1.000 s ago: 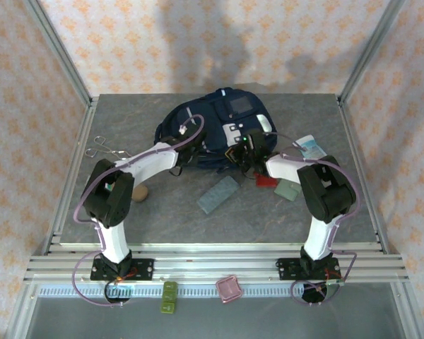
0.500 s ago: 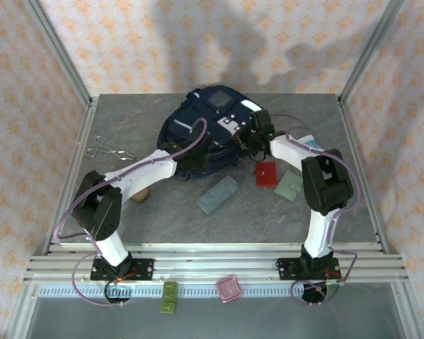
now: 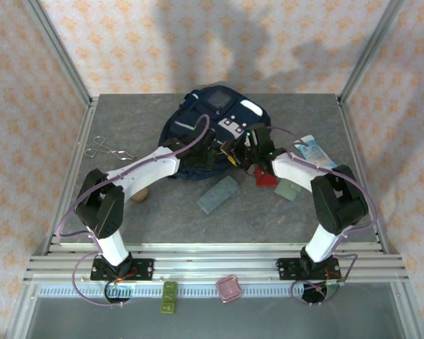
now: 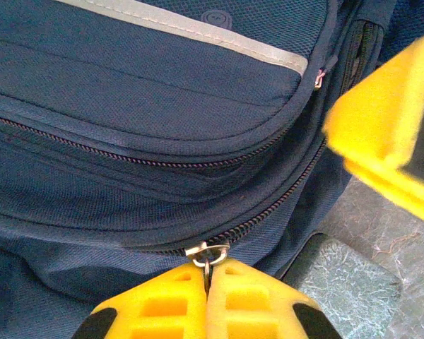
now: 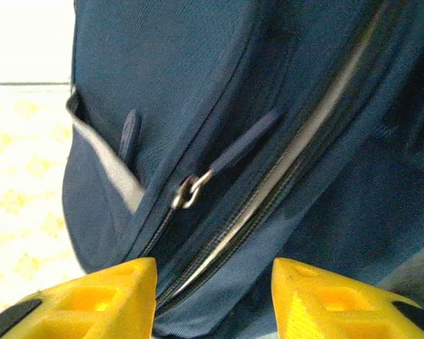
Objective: Pack books, pencil case, and school supplies into a backpack
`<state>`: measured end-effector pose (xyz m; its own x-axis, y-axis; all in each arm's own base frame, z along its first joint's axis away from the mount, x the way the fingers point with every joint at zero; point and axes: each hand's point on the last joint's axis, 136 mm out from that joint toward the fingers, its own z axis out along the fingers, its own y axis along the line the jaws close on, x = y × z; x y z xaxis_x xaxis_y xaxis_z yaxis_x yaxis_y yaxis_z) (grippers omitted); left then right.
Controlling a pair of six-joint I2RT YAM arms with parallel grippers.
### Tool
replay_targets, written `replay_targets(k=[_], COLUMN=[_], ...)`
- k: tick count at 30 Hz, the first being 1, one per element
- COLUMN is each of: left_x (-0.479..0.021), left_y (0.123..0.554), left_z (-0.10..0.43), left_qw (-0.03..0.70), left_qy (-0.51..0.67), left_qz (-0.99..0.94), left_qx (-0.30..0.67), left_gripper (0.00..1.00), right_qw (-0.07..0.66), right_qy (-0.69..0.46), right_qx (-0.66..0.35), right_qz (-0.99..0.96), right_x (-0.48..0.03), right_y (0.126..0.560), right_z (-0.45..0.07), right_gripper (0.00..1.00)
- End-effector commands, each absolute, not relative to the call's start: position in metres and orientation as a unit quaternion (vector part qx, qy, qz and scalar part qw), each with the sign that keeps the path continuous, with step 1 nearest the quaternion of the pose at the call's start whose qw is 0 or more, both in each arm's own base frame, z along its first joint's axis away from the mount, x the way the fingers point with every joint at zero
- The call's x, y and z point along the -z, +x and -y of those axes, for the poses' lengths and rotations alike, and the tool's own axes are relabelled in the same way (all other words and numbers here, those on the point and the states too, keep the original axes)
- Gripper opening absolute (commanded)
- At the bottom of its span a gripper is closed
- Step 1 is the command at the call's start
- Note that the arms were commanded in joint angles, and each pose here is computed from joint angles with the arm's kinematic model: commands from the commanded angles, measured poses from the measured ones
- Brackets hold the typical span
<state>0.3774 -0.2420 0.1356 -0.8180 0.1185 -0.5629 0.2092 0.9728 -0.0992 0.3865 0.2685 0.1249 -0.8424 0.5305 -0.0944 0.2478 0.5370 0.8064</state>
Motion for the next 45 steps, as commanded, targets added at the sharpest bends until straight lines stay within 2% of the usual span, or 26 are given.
replay_targets(k=[1, 6, 11, 12, 19, 24, 27, 33, 38, 42, 43, 45], left_x=[-0.153, -0.152, -0.143, -0.140, -0.121, -0.111, -0.112, -0.120, -0.130, -0.143, -0.145, -0.149], left_y=[0.383, 0.376, 0.376, 0.376, 0.382, 0.390, 0.394, 0.386, 0.369, 0.374, 0.377, 0.383], left_z=[0.258, 0.264, 0.245, 0.239, 0.175, 0.125, 0.114, 0.141, 0.184, 0.217, 0.224, 0.233], left_qw=[0.312, 0.307, 0.311, 0.311, 0.313, 0.307, 0.311, 0.310, 0.307, 0.322, 0.324, 0.328], left_qy=[0.093, 0.098, 0.084, 0.082, 0.022, -0.033, -0.048, -0.018, 0.025, 0.030, 0.029, 0.026], left_qz=[-0.940, -0.939, -0.944, -0.945, -0.949, -0.950, -0.948, -0.951, -0.950, -0.941, -0.939, -0.936], left_qx=[0.101, 0.117, 0.073, 0.058, -0.031, -0.053, -0.048, 0.002, 0.055, 0.102, 0.112, 0.122], left_gripper=[0.00, 0.00, 0.00, 0.00, 0.00, 0.00, 0.00, 0.00, 0.00, 0.00, 0.00, 0.00], right_qw=[0.158, 0.164, 0.176, 0.183, 0.227, 0.247, 0.250, 0.269, 0.292, 0.297, 0.295, 0.284], right_qy=[0.228, 0.227, 0.238, 0.240, 0.268, 0.287, 0.288, 0.282, 0.285, 0.283, 0.280, 0.275], right_qx=[-0.453, -0.454, -0.443, -0.437, -0.403, -0.374, -0.374, -0.366, -0.350, -0.333, -0.337, -0.358], right_qz=[-0.847, -0.846, -0.847, -0.847, -0.845, -0.847, -0.845, -0.845, -0.843, -0.849, -0.849, -0.845], right_x=[-0.125, -0.120, -0.112, -0.111, -0.109, -0.101, -0.103, -0.116, -0.130, -0.141, -0.144, -0.150], right_y=[0.392, 0.402, 0.407, 0.408, 0.413, 0.422, 0.426, 0.439, 0.465, 0.483, 0.482, 0.476], right_z=[-0.284, -0.296, -0.292, -0.288, -0.258, -0.236, -0.232, -0.227, -0.210, -0.200, -0.201, -0.208], right_gripper=[0.46, 0.41, 0.03, 0.00, 0.00, 0.00, 0.00, 0.00, 0.00, 0.00, 0.05, 0.23])
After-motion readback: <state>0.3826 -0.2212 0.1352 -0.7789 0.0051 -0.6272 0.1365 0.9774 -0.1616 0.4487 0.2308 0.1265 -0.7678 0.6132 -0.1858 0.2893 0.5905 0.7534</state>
